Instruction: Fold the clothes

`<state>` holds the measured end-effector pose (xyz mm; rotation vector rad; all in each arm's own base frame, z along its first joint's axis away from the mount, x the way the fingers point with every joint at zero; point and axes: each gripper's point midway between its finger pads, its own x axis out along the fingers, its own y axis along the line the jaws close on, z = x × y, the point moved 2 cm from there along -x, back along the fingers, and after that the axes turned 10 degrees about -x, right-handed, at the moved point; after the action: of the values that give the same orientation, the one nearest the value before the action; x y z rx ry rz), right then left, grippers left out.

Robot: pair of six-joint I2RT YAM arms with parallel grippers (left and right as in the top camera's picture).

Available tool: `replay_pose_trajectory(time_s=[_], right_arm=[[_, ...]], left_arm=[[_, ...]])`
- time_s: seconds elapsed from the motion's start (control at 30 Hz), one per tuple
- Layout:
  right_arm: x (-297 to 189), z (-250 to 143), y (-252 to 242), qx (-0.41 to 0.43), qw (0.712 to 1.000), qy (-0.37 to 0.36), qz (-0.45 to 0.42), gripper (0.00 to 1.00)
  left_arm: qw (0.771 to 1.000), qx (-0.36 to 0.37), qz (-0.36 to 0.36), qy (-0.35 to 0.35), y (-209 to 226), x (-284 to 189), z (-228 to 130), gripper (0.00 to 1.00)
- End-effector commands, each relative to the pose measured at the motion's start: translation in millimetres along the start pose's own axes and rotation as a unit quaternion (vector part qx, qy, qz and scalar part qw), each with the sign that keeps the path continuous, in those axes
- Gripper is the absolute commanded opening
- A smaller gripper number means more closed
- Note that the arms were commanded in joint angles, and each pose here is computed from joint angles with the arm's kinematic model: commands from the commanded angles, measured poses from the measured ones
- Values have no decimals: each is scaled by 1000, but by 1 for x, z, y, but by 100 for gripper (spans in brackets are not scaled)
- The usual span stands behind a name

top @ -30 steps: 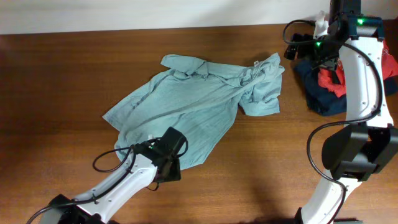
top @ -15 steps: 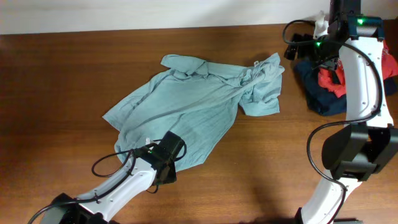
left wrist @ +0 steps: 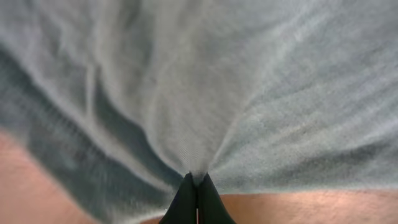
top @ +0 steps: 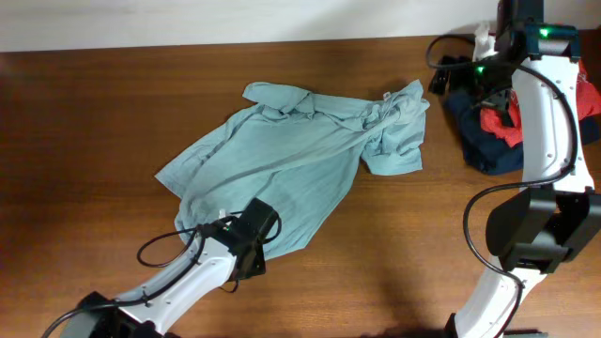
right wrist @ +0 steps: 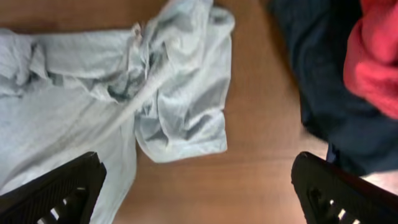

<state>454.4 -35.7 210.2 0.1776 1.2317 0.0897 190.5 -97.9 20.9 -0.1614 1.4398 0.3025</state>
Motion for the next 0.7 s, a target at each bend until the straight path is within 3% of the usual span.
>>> replay_pose_trajectory(time_s=[0.0,0.27,0.67], right_arm=[[-10,-4,7,-7,1000,5,9,99],[3,-32,13,1,997,75,15,100],[71,-86,27,39,984,165,58,98]], left_arm=[[1000,7,-18,-13,-10,-21,18,0],[996,-15,-50,-75,-16,-67,71,0],[983,-91,-67,-142,10,-71,129,0]])
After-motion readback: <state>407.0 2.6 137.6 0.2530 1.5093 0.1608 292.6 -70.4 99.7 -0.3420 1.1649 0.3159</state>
